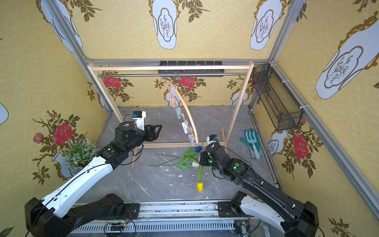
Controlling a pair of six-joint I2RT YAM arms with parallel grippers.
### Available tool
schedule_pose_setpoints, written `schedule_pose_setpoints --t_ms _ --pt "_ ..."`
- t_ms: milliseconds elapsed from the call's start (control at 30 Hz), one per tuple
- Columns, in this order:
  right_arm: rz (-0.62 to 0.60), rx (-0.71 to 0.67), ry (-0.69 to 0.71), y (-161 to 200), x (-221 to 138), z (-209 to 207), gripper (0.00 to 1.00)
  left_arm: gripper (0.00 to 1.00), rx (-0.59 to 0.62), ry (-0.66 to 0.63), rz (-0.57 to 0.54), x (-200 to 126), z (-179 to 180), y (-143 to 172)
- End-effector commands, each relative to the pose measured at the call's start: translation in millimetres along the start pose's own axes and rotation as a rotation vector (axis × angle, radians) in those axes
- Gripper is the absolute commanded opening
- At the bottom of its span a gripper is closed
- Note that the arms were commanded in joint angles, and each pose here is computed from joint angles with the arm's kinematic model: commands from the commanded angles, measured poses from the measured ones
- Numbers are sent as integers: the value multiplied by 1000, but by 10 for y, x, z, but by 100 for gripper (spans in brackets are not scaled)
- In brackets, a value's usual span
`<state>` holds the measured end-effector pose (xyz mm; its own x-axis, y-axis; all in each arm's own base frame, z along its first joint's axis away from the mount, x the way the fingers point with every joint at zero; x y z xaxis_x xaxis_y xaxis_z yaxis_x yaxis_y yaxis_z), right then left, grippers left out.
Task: Dry the flowers on a clothes hanger
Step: Pick up the flower at the center of the board, then open the clamp at the hanger.
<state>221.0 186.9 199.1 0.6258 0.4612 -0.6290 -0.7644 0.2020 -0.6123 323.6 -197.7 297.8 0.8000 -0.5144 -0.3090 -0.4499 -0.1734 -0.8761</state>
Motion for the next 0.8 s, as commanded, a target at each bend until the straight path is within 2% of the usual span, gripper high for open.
schedule_pose_setpoints --t_ms 0,167,267,433,767 --pt "18 -3 -104 -323 26 24 0 68 4 48 -43 61 -39 -174" --pt "-3 -98 -168 -861 196 92 0 76 -3 175 -69 183 -87 -342" --pt "-4 -199 -208 -1102 301 271 0 76 -4 217 -76 261 -19 -446" --pt "-48 -287 -236 -1510 404 444 0 76 42 277 -59 408 -51 -542" --pt "-56 -387 -348 -1968 709 807 0 78 66 357 -40 826 -40 -667"
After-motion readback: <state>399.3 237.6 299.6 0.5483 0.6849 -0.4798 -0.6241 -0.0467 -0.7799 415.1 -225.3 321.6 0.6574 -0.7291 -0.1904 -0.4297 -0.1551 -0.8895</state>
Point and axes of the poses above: each gripper's point midway between its finger pads, its own x axis out along the fingers, its own z axis along the line the jaws close on, y = z × x, the point moved 1 cm from there along -x, back along the fingers, and after that the axes turned 4 degrees about x, right-handed, at the moved point
